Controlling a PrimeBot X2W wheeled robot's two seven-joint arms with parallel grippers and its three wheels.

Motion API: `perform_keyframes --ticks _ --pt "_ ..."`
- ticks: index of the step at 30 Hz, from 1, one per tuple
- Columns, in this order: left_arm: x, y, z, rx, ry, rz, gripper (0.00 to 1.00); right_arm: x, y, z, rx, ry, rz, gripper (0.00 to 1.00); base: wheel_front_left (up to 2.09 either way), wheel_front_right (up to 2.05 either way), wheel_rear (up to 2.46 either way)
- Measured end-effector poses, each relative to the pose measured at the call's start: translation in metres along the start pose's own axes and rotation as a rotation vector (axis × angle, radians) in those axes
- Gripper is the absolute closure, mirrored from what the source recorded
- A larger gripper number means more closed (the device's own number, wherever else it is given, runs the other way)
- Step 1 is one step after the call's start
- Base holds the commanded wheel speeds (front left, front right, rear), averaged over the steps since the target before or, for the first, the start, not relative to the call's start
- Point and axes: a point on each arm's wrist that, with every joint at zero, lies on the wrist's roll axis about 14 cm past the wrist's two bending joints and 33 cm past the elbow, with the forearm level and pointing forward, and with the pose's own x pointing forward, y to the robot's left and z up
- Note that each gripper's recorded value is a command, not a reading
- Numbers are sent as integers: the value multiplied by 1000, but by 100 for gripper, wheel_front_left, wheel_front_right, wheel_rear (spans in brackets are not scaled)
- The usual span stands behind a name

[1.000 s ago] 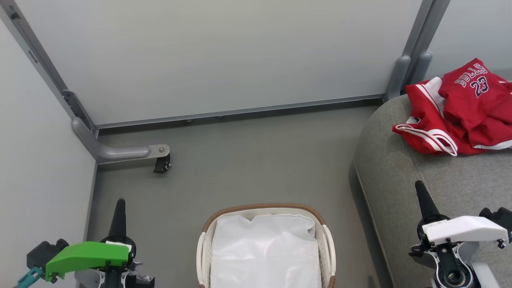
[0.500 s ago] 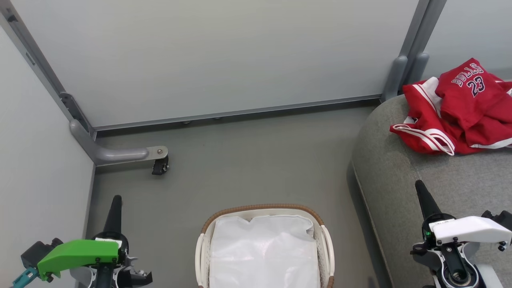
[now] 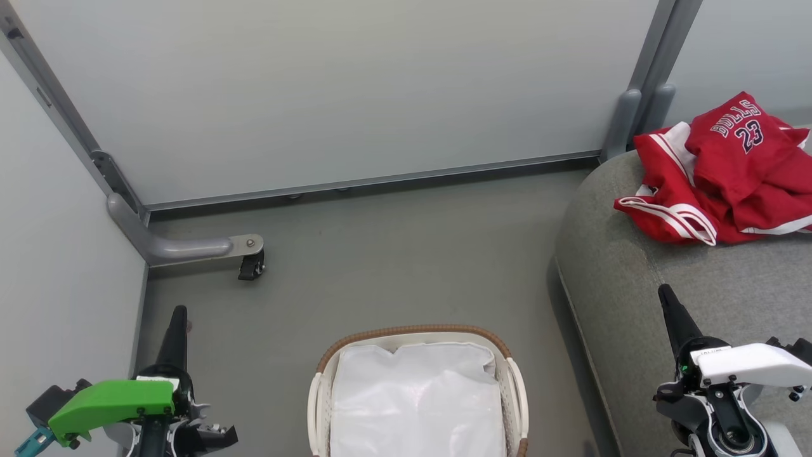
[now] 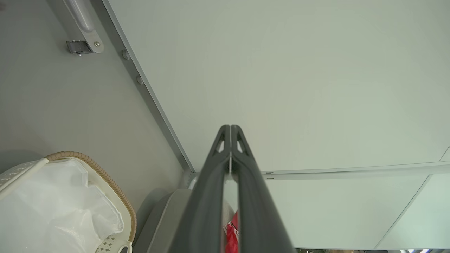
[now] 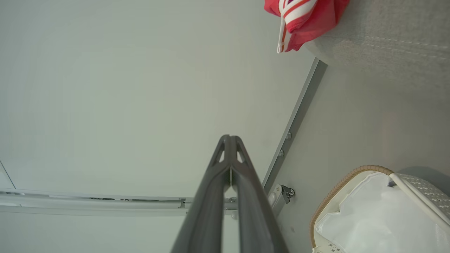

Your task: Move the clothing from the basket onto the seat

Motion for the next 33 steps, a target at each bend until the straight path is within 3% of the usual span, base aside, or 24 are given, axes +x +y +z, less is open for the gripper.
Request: perform_keyframes --ticks 23,33 --pt "4 -15 4 -148 7 -55 100 -4 8 6 176 0 35 100 0 0 0" --pt "4 -15 4 -148 7 -56 100 -4 8 6 178 0 35 100 0 0 0"
